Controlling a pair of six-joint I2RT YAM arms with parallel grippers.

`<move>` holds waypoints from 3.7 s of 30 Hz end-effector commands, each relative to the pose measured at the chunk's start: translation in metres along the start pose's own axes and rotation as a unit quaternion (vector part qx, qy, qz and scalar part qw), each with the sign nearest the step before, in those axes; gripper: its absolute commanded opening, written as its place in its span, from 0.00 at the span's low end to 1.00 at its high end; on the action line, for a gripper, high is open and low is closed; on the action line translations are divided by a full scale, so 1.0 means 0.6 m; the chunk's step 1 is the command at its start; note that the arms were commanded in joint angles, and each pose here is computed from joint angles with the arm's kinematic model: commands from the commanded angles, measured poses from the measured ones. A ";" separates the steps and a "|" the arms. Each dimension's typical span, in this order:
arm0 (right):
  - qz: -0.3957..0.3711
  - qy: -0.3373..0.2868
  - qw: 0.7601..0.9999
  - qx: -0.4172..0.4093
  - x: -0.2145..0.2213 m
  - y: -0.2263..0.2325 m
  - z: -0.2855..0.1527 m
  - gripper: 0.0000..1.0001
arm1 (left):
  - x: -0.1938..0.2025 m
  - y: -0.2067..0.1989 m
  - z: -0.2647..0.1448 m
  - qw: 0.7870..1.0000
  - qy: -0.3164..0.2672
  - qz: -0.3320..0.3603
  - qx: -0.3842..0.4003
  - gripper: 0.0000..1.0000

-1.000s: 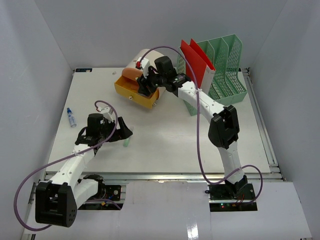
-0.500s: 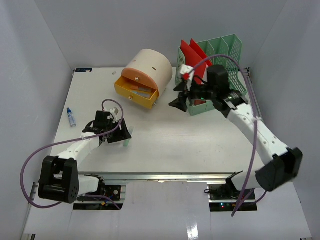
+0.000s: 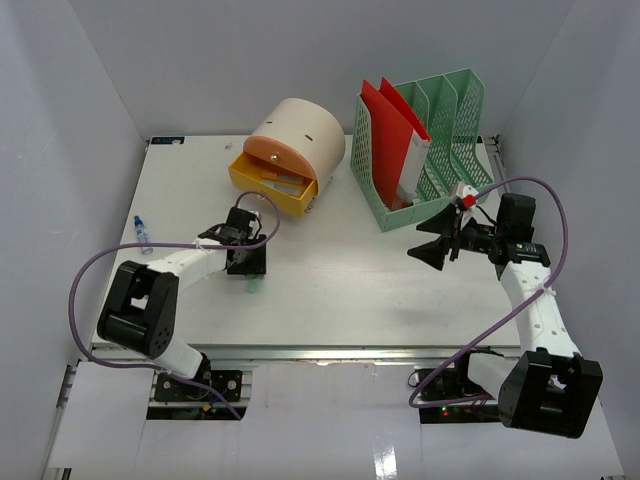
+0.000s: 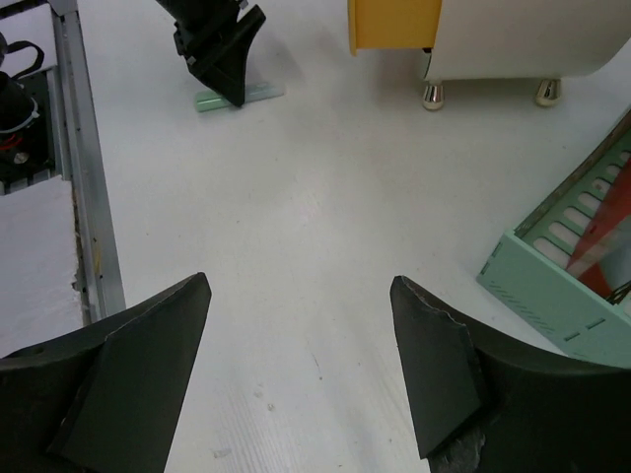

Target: Organize the desk

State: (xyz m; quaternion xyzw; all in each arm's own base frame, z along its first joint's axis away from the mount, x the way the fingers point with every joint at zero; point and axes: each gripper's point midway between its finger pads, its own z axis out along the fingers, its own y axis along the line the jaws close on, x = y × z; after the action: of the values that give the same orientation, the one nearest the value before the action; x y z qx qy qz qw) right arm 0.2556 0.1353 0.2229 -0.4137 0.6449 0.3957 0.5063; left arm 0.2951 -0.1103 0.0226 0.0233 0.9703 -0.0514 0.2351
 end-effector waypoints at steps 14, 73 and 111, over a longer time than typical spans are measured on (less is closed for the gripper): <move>-0.013 -0.047 0.998 -0.032 -0.026 0.017 -0.019 0.79 | 0.017 -0.015 -0.012 1.000 -0.006 -0.013 -0.007 0.23; 0.010 -0.051 0.999 0.014 -0.004 -0.017 -0.042 0.77 | -0.410 -0.057 -0.322 0.817 -0.310 -0.338 0.349 0.63; 0.016 -0.046 0.998 0.026 0.002 -0.026 -0.046 0.77 | -0.305 -0.250 -0.280 0.847 -0.224 -0.077 0.476 0.45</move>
State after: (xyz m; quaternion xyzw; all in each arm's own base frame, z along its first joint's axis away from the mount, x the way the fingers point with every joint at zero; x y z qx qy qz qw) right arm 0.2599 0.1049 0.2212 -0.3677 0.6418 0.4079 0.5353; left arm 0.3624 -0.2174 0.2262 -0.0504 0.7610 -0.5372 0.3603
